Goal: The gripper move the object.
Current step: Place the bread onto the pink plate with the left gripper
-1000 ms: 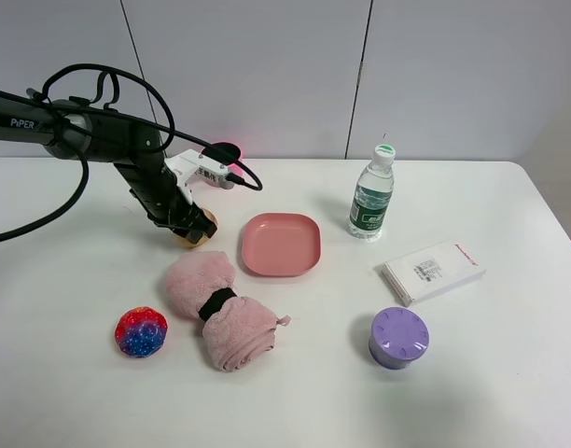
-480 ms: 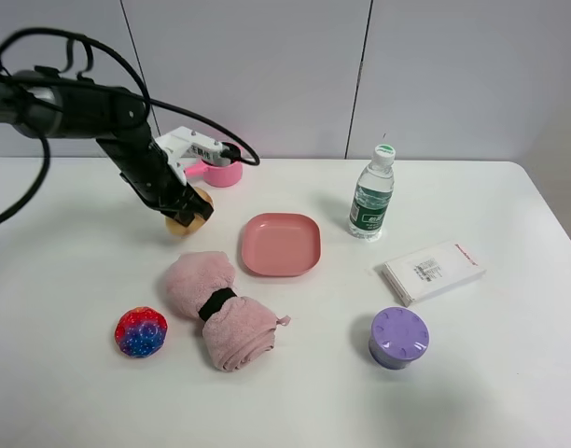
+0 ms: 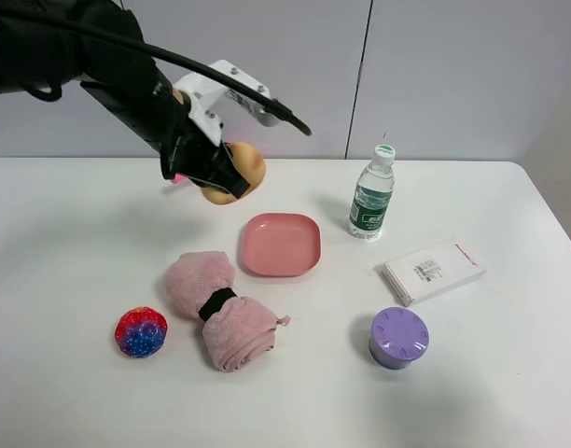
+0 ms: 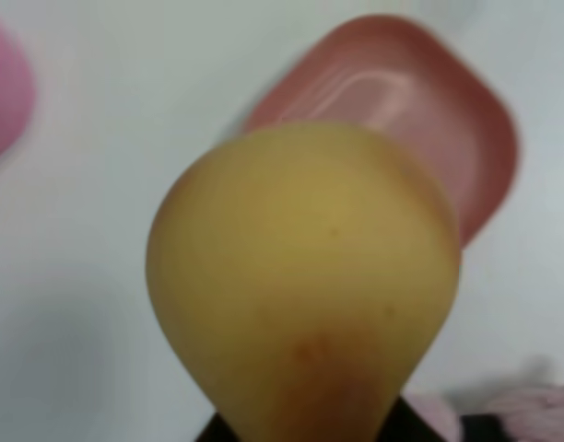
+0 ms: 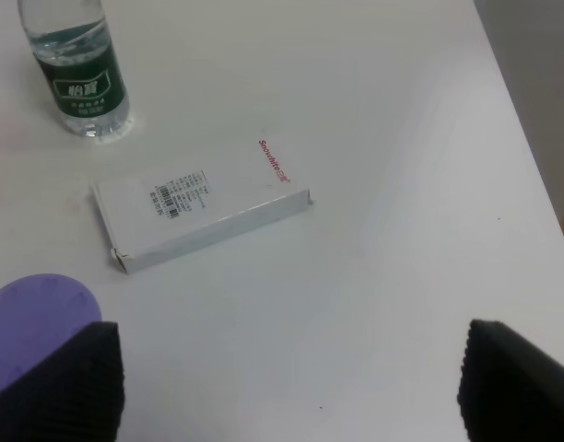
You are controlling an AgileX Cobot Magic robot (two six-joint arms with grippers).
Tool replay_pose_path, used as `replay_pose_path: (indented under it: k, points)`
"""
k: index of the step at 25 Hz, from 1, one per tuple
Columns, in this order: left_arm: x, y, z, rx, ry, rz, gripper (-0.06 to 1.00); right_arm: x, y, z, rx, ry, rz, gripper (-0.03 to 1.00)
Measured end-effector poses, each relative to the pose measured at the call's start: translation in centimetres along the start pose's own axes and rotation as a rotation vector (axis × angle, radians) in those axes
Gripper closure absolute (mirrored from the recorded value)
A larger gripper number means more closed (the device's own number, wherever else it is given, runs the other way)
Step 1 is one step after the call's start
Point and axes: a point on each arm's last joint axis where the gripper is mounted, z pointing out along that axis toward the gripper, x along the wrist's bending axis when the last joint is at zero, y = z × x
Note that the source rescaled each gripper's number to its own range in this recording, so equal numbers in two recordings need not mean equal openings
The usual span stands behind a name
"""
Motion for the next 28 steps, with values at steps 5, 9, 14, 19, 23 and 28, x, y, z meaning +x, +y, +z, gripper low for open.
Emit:
replay_pose_path:
  k: [5, 9, 14, 19, 23, 28]
  points:
    - [-4.5, 1.1, 0.2, -0.018, -0.065, 0.104, 0.94, 0.0, 0.0, 0.0, 0.000, 0.000, 0.000, -0.03]
    - [-6.6, 1.9, 0.3, -0.066, -0.082, 0.151, 0.94, 0.0, 0.0, 0.0, 0.000, 0.000, 0.000, -0.03]
    - [-6.6, 2.7, 3.1, -0.097, -0.059, 0.169, 0.94, 0.0, 0.0, 0.0, 0.000, 0.000, 0.000, -0.03]
    - [-6.1, 4.5, 6.7, -0.044, -0.037, 0.220, 0.94, 0.0, 0.0, 0.0, 0.000, 0.000, 0.000, -0.03]
    - [-5.3, 5.8, 9.2, -0.023, -0.023, 0.228, 0.94, 0.0, 0.0, 0.0, 0.000, 0.000, 0.000, -0.03]
    - [-3.3, 5.2, 12.3, 0.037, -0.016, 0.153, 0.94, 0.0, 0.0, 0.0, 0.000, 0.000, 0.000, -0.03]
